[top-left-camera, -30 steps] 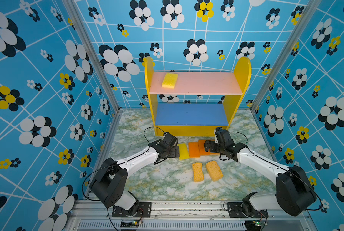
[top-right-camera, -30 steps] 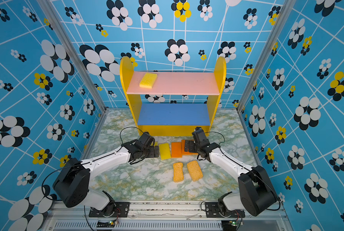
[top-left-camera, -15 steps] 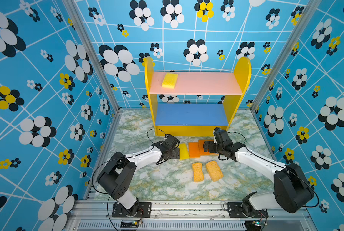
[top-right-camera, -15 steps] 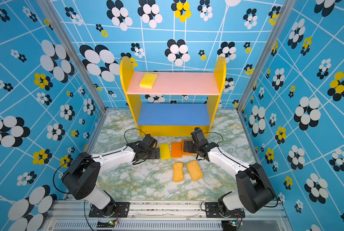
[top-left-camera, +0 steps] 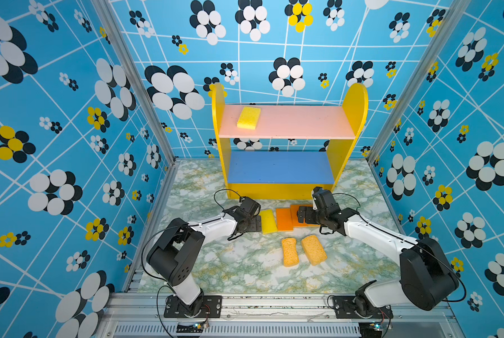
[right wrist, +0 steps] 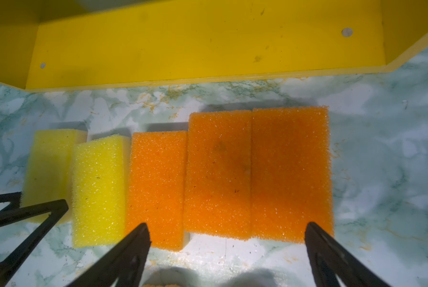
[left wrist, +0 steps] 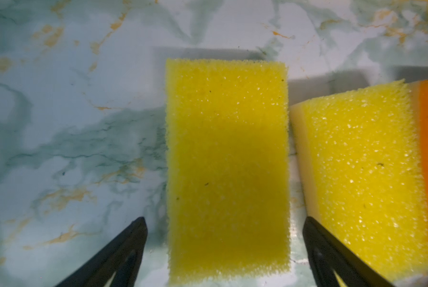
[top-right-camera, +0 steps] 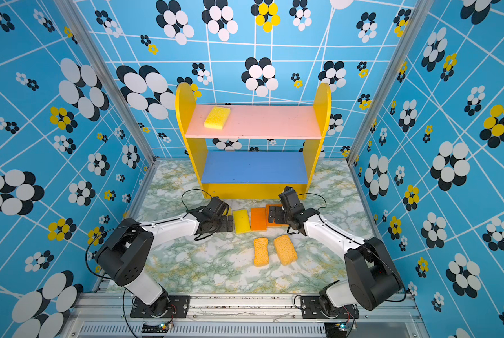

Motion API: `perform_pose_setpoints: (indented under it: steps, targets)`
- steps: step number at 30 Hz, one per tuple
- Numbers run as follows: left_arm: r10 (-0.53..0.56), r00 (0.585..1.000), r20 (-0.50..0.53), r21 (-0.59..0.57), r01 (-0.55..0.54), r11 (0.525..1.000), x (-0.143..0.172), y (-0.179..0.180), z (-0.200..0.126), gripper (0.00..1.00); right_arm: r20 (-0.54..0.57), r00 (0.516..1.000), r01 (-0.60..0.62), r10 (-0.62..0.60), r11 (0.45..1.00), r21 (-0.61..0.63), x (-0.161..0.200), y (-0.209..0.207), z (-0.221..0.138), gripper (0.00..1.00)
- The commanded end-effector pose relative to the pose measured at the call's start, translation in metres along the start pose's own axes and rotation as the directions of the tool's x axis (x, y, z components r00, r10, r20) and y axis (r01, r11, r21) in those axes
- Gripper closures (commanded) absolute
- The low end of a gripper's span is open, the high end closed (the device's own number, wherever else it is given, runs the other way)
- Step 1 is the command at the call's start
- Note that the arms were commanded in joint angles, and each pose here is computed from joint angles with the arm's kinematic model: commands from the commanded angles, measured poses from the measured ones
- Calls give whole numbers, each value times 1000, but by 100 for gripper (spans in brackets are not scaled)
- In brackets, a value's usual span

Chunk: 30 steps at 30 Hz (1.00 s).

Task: Arrange cleaning sponges on a shelf
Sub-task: Pick up the cleaning sponge from the center of the table.

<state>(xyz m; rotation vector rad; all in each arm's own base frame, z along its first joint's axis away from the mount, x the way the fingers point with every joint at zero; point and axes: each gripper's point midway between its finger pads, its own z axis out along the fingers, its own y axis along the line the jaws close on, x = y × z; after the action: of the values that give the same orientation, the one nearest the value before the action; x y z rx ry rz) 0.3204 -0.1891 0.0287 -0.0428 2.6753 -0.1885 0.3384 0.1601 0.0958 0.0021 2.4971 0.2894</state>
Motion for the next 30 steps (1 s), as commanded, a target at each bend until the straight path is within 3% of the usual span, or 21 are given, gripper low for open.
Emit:
perform_pose_setpoints:
  steps: [1,12,20,28,30]
  targets:
    - [4,1000,-14,-17,-4,1000,8,8,8,1,-7,1000,-6,6,1000,-6,2,3,-2,1]
    - [-4,1000,10,-37,5,999,22,13,21,1,-8,1000,-11,11,1000,-9,2,3,-1,1]
    - [152,988,7,-192,-148,970,34,13,16,1,-7,1000,-10,10,1000,-6,2,2,-2,1]
    - [100,995,5,-189,-98,977,49,21,15,0,-7,1000,-13,13,1000,-8,3,3,-2,1]
    - [100,995,4,-198,-98,975,51,24,14,4,-6,1000,-13,13,1000,-11,2,3,-2,1]
